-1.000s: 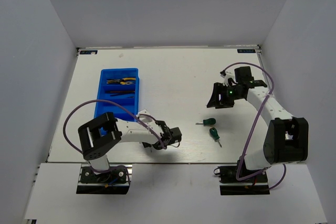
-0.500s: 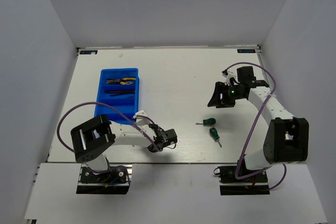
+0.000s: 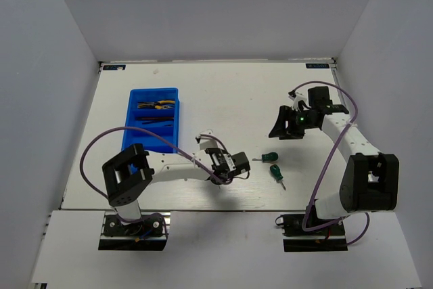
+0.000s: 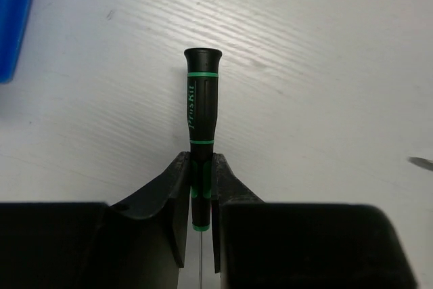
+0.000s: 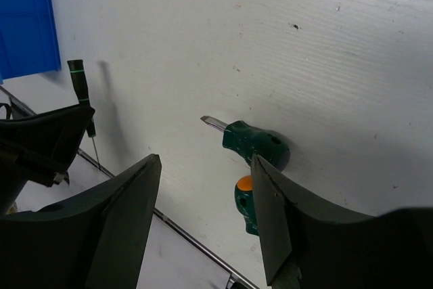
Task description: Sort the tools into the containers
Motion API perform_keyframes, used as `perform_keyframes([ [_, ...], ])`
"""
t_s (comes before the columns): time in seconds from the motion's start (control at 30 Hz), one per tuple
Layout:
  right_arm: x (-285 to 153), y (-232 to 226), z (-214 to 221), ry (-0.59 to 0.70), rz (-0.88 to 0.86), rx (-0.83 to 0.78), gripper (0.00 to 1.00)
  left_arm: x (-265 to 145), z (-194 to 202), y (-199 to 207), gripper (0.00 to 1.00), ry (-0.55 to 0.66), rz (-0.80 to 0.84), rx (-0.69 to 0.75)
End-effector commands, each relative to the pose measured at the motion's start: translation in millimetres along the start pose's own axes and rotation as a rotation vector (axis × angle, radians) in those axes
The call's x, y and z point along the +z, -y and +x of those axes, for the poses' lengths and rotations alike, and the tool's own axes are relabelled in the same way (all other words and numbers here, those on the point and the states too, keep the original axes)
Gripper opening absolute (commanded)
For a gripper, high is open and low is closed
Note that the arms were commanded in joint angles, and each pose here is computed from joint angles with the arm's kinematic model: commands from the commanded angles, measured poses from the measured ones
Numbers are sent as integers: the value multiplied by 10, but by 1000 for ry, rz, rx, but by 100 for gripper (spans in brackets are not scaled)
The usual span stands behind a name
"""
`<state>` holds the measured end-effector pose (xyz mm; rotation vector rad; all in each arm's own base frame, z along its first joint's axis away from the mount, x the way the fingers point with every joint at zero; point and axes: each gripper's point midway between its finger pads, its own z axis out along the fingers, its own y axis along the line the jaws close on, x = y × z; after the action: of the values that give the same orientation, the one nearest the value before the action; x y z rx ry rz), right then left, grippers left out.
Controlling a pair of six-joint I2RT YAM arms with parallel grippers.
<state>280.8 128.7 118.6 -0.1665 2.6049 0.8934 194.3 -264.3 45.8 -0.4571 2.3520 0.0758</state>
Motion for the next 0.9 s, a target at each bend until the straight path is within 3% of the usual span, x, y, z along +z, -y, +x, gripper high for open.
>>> perform_keyframes([
  [0.0,-45,-63,-29,31,-30,-6,62,-221,-254,138,12,36,42,13],
  [0.2,-49,-59,-32,33,-34,-6,60,-330,-667,91,8,116,28,-29],
  [0.43,-60,-82,-23,37,-45,-11,60,-448,-1313,9,4,184,28,-184],
  [0.87,-111,-101,-42,54,-62,-5,60,47,-2264,-954,0,286,-260,-457],
])
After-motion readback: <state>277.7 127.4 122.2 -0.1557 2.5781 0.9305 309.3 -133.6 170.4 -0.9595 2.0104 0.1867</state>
